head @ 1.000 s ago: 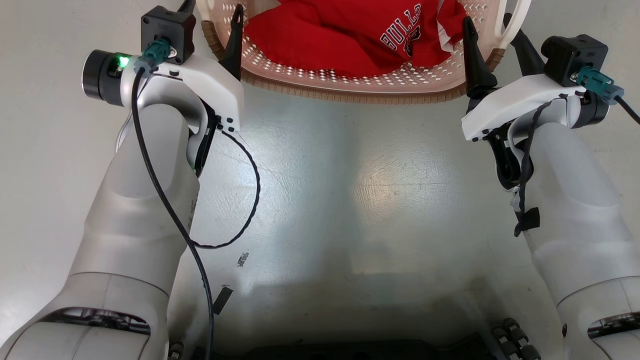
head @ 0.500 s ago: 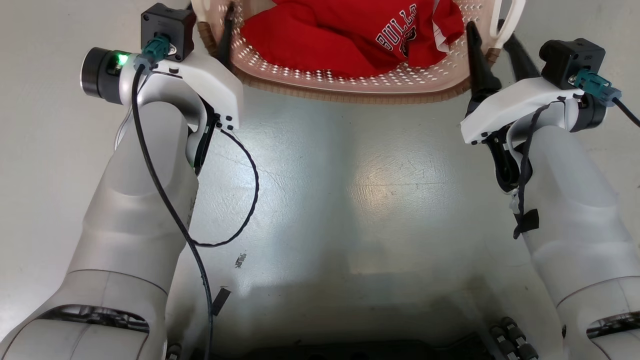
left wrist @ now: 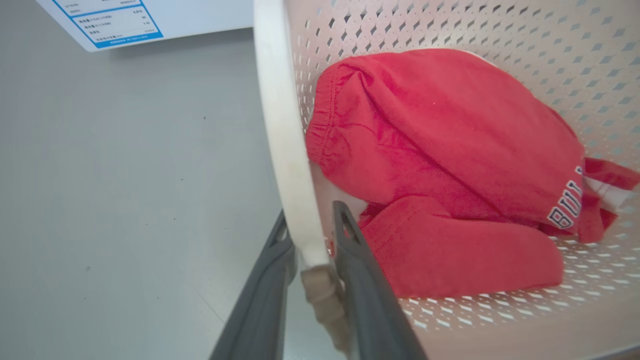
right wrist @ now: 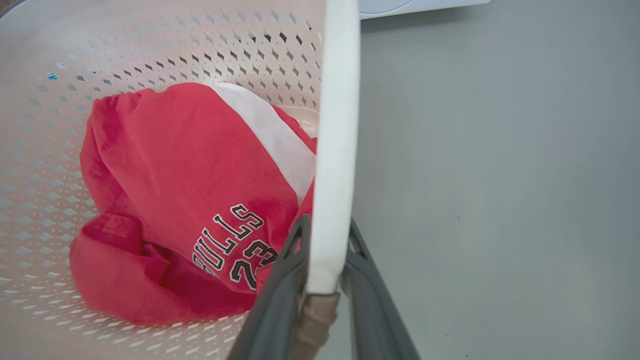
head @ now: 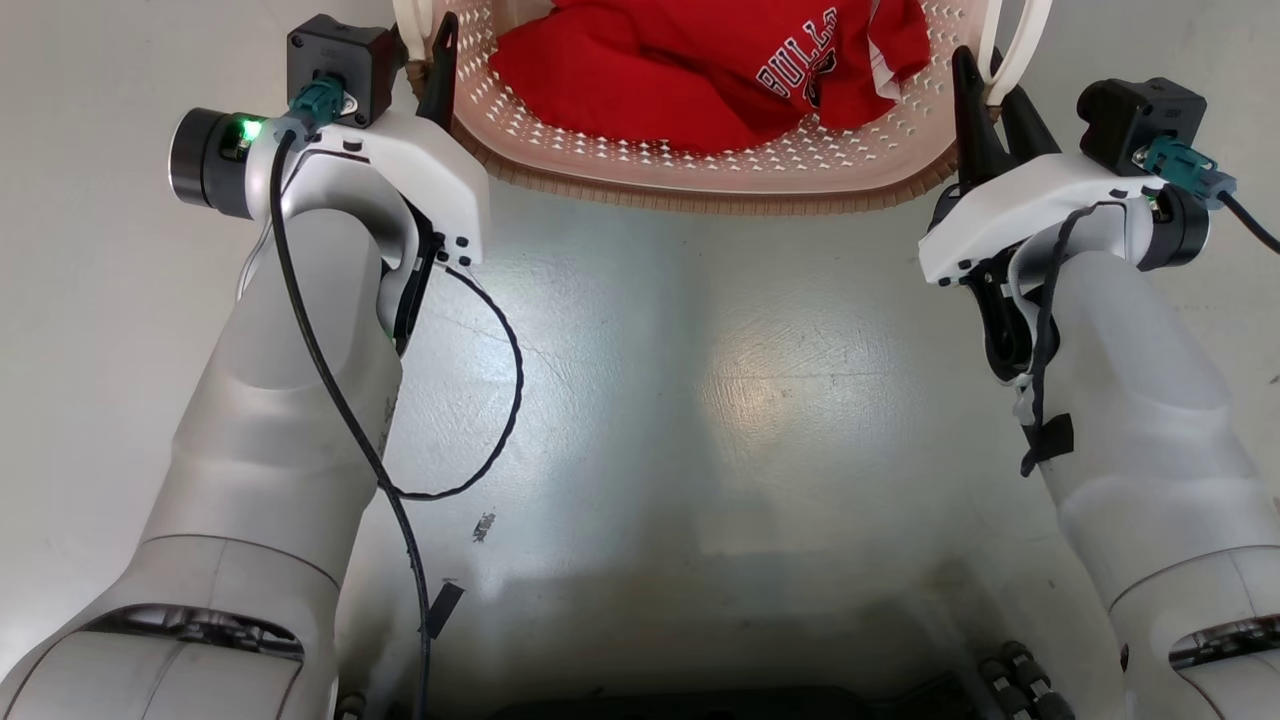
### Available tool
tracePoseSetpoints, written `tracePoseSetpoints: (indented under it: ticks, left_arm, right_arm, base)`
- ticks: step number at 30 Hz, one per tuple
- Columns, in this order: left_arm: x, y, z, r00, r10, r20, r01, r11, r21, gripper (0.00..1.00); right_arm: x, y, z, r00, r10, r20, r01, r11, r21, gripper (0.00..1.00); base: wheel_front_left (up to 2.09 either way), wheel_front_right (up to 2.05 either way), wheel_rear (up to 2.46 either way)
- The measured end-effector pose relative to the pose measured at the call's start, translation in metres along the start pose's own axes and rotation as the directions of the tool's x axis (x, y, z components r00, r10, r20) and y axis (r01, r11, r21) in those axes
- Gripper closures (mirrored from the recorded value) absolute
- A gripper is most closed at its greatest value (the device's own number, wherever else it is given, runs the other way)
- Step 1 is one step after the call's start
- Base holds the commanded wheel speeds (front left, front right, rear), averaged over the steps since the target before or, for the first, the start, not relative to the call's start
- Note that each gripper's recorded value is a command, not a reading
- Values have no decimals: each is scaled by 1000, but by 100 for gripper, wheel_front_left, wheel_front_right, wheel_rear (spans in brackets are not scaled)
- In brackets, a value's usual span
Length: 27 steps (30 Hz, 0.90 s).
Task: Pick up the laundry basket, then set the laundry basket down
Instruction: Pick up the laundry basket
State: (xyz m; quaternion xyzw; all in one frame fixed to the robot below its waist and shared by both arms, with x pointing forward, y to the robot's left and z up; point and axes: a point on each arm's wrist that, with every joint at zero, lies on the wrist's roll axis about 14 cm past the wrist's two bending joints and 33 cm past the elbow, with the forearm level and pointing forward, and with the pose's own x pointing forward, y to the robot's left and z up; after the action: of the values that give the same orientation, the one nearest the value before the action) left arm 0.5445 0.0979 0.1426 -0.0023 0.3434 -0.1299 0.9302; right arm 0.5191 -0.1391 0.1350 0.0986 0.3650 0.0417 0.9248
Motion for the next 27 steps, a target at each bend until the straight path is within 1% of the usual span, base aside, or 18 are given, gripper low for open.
tracePoseSetpoints:
  ticks: [8,14,17,20,27]
  left_arm:
    - [-11,3,3,999,17,-27,-17,1000,-1,100]
    - [-30,4,3,996,37,-79,-37,999,-4,100]
    - [-42,2,9,995,40,-88,-40,999,3,100]
    - [-60,0,21,995,45,-91,-45,999,5,100]
    - [-104,-9,24,992,47,-116,-47,999,5,100]
  right_arm:
    - [-8,8,6,1000,14,-9,-14,1000,-2,100]
    - [-24,20,9,998,43,-44,-44,999,-19,100]
    - [-35,26,12,997,53,-59,-55,998,-27,100]
    - [-51,34,26,997,64,-52,-65,998,-13,100]
    - [-94,46,25,992,78,-96,-78,997,3,100]
  base:
    - [0,0,0]
    - [0,0,0]
    - [0,0,0]
    - [0,0,0]
    - [0,0,0]
